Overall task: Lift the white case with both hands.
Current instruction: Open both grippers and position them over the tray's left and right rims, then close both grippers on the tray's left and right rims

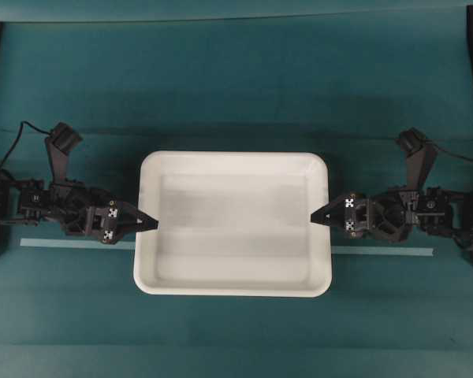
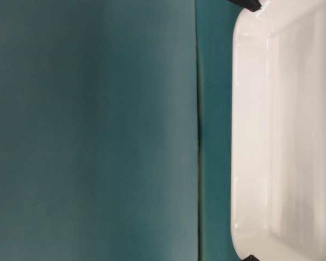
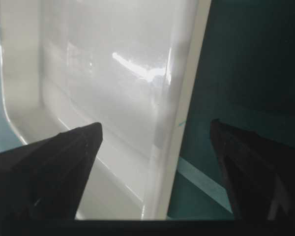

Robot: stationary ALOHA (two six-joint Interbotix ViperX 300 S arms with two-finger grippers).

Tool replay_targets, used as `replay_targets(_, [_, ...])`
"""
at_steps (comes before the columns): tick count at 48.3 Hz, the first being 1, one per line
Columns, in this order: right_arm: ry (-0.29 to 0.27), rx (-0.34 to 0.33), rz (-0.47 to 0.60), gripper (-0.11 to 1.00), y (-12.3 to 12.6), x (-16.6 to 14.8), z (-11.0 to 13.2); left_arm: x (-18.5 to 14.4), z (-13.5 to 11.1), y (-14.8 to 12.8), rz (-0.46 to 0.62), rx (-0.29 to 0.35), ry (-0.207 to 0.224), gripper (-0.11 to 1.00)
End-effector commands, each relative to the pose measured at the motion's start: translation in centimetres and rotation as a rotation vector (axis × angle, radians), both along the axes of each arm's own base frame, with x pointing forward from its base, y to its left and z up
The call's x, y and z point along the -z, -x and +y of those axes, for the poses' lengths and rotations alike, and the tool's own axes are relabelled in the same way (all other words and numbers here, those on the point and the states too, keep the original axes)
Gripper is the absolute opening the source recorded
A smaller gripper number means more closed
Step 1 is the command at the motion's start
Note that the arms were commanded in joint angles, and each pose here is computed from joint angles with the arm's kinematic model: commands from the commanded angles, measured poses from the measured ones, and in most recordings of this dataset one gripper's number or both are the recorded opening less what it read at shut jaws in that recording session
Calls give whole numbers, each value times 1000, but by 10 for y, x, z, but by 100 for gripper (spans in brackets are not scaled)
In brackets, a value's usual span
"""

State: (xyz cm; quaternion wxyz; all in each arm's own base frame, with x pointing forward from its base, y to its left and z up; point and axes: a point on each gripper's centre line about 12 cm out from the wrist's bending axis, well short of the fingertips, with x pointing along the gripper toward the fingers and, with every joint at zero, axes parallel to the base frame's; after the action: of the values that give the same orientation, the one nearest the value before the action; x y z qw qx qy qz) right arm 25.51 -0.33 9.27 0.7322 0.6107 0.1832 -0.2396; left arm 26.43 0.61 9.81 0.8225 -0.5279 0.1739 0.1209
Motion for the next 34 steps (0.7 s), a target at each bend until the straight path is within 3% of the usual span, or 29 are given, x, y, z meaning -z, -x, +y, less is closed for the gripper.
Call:
replay_targets(1, [-12,17,13,93,-3,4,-1,4,-1,-1,11,6,-3,92])
replay_targets(14, [-62,51,12,84,-4,4,-1,7,-1,-3,55,10,-6,81])
replay_targets(19, [-97,74,31,65,-4,6,-2,7,-3,-5,57,16,-10,71])
replay_targets(28, [-155,110,77,15,-5,8,-3,7,-1,-5,59,19,-25,29])
replay_targets(31, [-159,111,87,10,-6,9,-3,7,-1,-5,62,18,-25,17])
replay_targets(34, [-162,108,96,10,-6,9,-3,8,-1,-5,71,18,-25,15])
